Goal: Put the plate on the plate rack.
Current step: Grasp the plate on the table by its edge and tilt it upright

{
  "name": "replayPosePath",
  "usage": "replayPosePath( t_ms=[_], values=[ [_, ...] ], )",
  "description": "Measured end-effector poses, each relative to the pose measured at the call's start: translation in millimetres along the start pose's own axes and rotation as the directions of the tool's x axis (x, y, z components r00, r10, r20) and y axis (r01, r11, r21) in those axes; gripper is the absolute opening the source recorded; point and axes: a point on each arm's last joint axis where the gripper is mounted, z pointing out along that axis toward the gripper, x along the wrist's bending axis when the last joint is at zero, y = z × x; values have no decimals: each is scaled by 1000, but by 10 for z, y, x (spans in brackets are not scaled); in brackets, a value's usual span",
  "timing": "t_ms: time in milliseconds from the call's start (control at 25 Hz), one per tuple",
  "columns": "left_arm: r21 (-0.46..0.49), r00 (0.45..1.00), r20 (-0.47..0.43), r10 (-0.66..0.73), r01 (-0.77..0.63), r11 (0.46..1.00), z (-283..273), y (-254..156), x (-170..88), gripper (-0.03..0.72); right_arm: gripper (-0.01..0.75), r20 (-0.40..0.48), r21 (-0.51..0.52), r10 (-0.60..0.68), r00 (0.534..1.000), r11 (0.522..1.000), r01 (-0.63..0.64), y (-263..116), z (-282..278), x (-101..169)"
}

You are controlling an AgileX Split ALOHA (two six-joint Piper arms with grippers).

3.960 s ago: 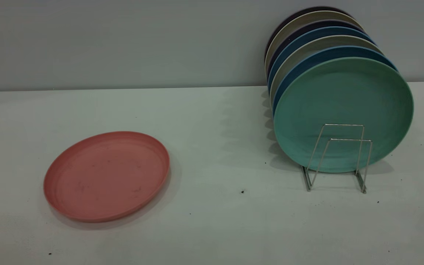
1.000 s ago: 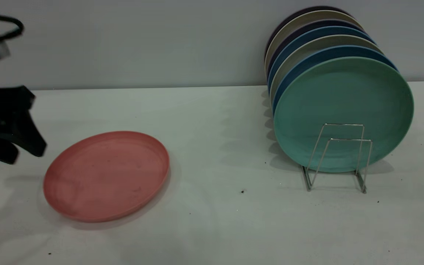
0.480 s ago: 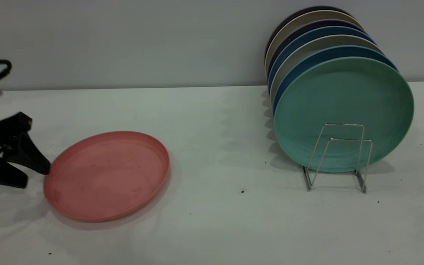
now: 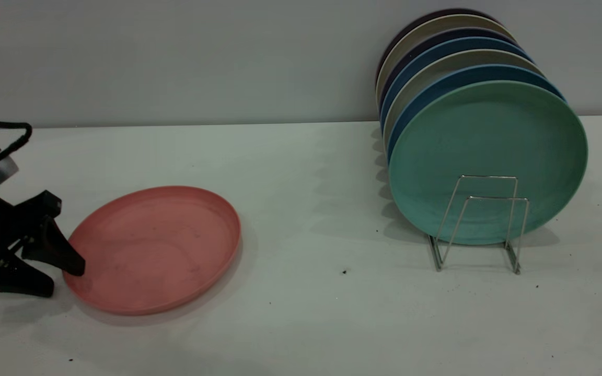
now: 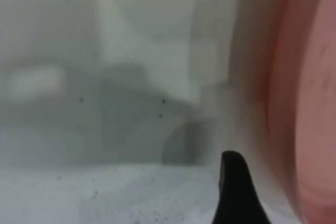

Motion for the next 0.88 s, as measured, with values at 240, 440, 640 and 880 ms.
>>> replayPosePath(
  t_ms=[240,440,640,880],
  values=[
    [-15,999,26,-20,20,1000,115,-7,12,414,367,1,-2,0,1000,1000,0,1,0,-1],
    [-27,999,36,-17,18,999,126,4,-2,295,367,1,-2,0,1000,1000,0,1,0,-1],
    [-28,999,34,-16,17,999,126,5,0,62,367,2,-2,0,1000,1000,0,2,0,-2],
    [-15,999,23,28,-28,999,129,-8,11,14,367,-11,2,9,1000,1000,-9,-2,0,10]
  ],
)
